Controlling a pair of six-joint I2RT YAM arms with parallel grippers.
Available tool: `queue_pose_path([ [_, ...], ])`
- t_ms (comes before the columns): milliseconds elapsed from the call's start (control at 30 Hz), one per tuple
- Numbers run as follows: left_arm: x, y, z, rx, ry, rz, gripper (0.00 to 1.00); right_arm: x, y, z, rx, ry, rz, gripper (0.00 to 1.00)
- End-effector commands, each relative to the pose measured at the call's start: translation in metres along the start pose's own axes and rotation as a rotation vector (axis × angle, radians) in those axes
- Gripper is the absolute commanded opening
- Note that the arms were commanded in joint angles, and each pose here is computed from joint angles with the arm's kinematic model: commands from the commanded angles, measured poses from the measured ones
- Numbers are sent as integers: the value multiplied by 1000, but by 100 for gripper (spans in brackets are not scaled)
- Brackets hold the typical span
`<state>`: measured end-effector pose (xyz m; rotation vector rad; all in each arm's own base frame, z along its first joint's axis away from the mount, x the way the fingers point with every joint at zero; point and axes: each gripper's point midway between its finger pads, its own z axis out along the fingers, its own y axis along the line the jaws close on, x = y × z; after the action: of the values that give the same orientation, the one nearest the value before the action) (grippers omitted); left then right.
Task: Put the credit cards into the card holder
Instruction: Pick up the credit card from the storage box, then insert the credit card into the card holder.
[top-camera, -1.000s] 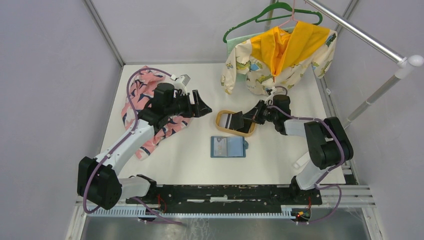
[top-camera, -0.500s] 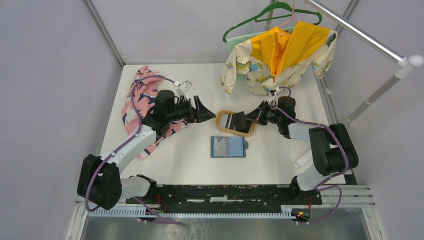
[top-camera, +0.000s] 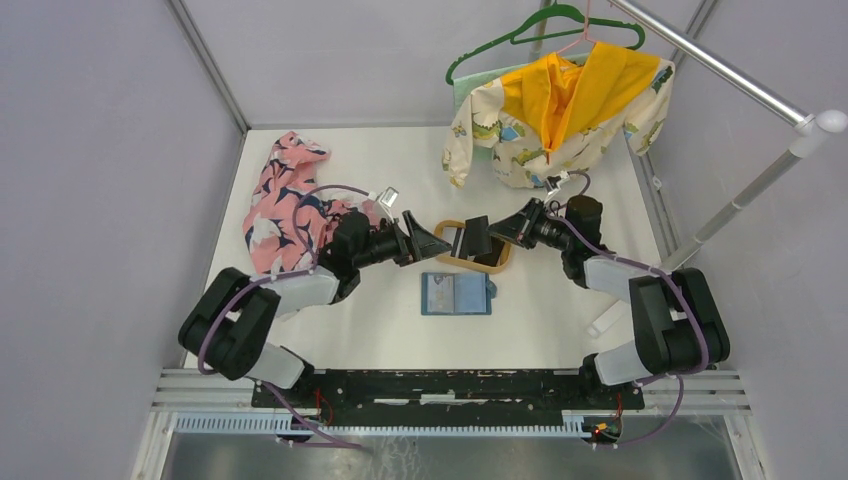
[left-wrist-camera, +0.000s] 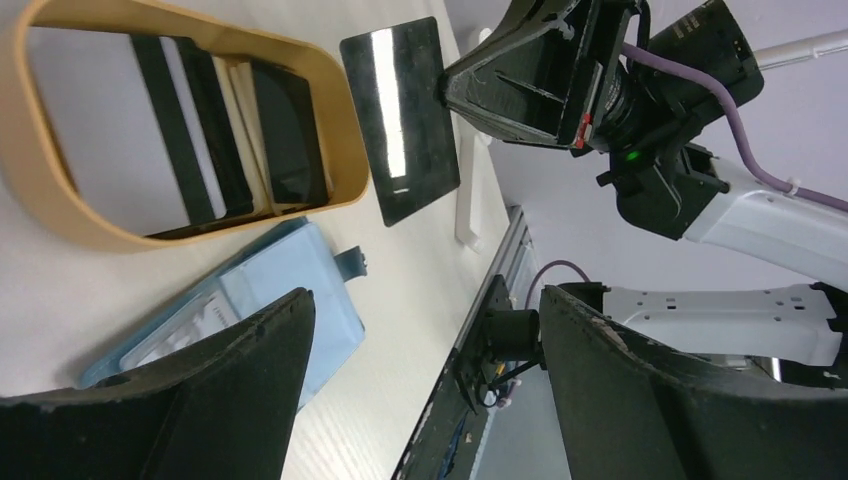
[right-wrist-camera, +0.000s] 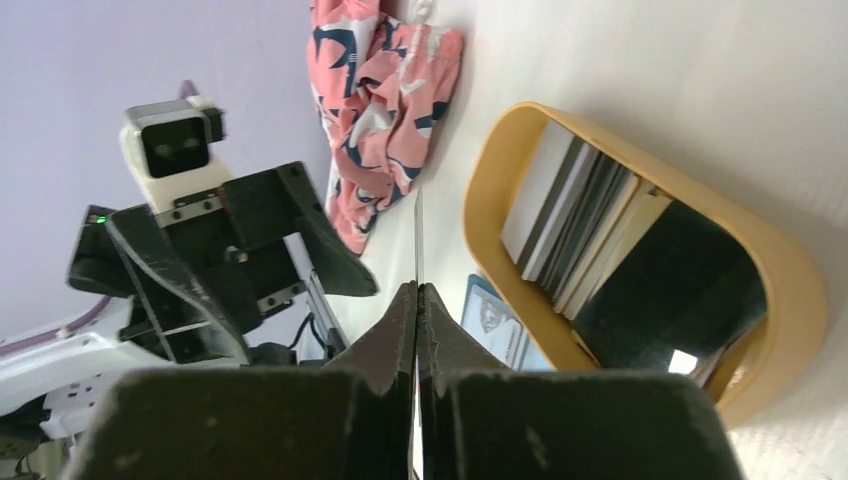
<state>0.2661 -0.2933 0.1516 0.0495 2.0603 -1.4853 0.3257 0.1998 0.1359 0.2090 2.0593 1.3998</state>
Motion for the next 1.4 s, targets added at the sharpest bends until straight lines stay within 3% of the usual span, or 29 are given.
queue_pose_path([
  [0,-22,-37,16,196,-104,-20,87,-8,36,-7,-122,-29,-52,0],
  [267,-21,-52,47,291,-97,-43,88,5,53,-3,-172,11,-59,0],
  [400,-23,-53,56,301,-96,-52,78,10,60,-2,-194,26,-61,0],
  [500,-25,-56,58,325,-94,-64,63,12,64,-2,-207,31,-68,0],
  [567,-25,-57,58,333,-91,-64,47,12,66,-3,-211,29,-72,0],
  [667,-23,-58,57,339,-83,-53,10,11,67,-3,-216,23,-95,0],
  [700,-22,-59,56,341,-82,-46,3,11,69,-4,-221,23,-116,1],
  [767,-21,-60,52,343,-84,-25,2,11,71,-7,-236,12,-181,17],
  [867,-19,-66,40,358,-103,30,2,16,84,-16,-329,8,-378,57],
  [1000,-13,-77,16,393,-147,109,2,32,96,-26,-433,41,-567,89],
  [1167,-13,-93,-9,424,-218,192,2,67,107,-26,-542,147,-698,92],
  [1367,-4,-107,-19,428,-216,269,2,92,127,-26,-637,225,-746,73],
])
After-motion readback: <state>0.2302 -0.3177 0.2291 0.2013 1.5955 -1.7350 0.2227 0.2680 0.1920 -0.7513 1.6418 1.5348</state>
